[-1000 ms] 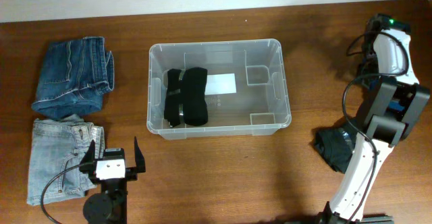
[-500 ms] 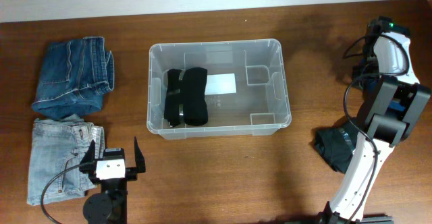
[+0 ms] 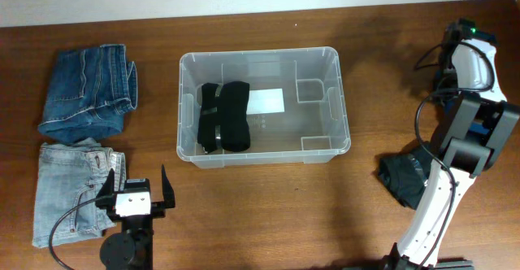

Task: Pack container
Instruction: 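Reach the right gripper to the folded blue garment and grasp it, then carry the blue garment into the box beside the black one, release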

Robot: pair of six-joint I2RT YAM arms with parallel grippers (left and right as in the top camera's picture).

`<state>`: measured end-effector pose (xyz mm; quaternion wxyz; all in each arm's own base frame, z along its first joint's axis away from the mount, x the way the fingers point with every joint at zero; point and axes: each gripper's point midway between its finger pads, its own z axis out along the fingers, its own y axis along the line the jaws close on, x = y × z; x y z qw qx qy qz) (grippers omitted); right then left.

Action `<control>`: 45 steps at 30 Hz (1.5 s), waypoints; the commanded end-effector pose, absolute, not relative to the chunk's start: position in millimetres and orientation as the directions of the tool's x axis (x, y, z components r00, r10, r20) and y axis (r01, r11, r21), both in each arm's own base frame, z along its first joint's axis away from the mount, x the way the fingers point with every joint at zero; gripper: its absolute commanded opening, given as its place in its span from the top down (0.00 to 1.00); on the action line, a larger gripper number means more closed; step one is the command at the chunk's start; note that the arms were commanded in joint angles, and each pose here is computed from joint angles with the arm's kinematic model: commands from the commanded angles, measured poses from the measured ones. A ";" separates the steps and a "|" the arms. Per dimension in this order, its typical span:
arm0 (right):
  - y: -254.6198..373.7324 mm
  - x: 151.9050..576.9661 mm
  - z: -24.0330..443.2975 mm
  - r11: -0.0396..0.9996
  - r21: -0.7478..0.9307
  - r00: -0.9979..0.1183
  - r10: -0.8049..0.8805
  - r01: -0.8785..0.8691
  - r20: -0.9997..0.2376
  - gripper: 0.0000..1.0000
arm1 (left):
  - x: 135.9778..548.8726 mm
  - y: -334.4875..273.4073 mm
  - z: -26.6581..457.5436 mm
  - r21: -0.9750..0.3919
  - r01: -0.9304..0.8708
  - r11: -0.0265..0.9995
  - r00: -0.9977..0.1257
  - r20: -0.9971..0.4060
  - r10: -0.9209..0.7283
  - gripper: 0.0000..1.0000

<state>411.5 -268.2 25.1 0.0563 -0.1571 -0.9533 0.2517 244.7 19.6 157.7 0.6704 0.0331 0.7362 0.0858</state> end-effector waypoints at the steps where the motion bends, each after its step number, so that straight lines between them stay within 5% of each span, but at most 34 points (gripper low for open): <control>1: -271.5 404.3 10.8 0.829 -0.481 -0.935 0.350 0.284 0.052 0.37 | 244.7 19.2 156.5 0.173 -0.067 0.983 -0.098 -0.981 0.166 0.00; 4: -274.8 403.0 11.0 0.815 -0.482 -0.923 0.384 0.322 0.033 0.41 | 244.7 19.2 156.5 0.173 -0.067 0.983 -0.098 -0.981 0.166 0.00; 9: -277.2 402.7 12.2 0.805 -0.479 -0.914 0.406 0.349 0.018 0.74 | 244.6 19.2 156.4 0.173 -0.067 0.983 -0.098 -0.981 0.166 0.00; 16: -275.5 407.8 30.6 0.777 -0.458 -0.882 0.471 0.432 -0.033 0.85 | 244.7 19.2 156.5 0.173 -0.067 0.983 -0.098 -0.981 0.166 0.00; 22: -253.6 434.8 82.2 0.818 -0.265 -0.859 0.494 0.511 -0.133 0.87 | 244.7 19.2 156.5 0.173 -0.067 0.983 -0.098 -0.981 0.166 0.00; 36: -140.4 440.6 300.0 0.871 0.124 -0.747 0.474 0.475 -0.466 0.90 | 244.7 19.2 156.5 0.173 -0.067 0.983 -0.098 -0.981 0.166 0.00; 45: 28.1 387.0 386.8 0.963 0.198 -0.765 0.265 0.181 -0.587 0.88 | 244.7 19.2 156.5 0.173 -0.067 0.983 -0.098 -0.981 0.166 0.00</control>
